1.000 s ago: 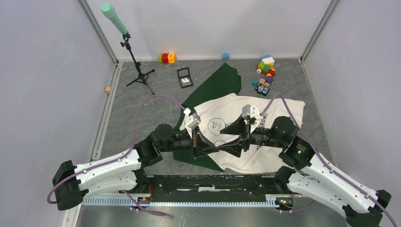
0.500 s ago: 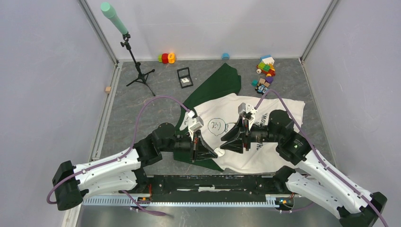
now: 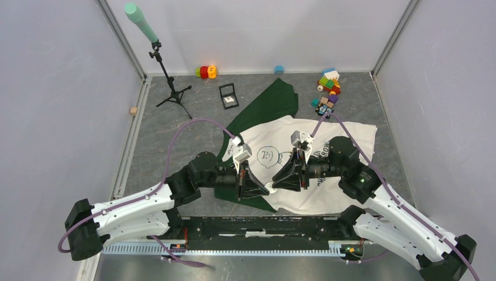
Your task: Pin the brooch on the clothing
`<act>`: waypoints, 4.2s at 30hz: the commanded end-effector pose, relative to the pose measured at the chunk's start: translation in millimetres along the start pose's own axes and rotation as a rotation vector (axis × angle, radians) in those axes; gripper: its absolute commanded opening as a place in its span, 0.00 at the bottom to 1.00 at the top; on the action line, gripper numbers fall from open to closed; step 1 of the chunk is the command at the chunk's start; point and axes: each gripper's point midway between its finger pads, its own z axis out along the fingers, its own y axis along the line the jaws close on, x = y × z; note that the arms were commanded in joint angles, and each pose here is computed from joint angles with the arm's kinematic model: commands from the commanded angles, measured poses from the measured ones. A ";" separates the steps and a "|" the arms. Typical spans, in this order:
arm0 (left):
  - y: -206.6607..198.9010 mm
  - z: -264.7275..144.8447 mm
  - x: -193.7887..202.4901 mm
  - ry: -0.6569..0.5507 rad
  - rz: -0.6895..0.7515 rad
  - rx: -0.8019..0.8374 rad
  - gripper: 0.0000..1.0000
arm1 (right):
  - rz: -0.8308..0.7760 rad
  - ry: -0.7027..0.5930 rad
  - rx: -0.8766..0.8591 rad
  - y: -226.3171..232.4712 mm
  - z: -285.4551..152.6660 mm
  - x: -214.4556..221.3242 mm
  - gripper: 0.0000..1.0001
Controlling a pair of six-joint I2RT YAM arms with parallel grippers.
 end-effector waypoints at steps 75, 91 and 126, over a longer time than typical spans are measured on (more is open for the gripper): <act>7.7 2.3 -24.2 -0.200 -0.008 0.012 0.24 | -0.060 -0.080 -0.038 6.3 -0.6 -8.7 0.00; 9.3 3.2 -25.0 -0.202 -0.007 0.005 0.02 | -0.046 -0.075 -0.054 8.1 -0.3 -4.2 0.32; 12.5 8.1 -15.8 -0.160 -0.016 0.012 0.02 | 0.118 -0.071 -0.089 -4.9 14.5 16.5 0.06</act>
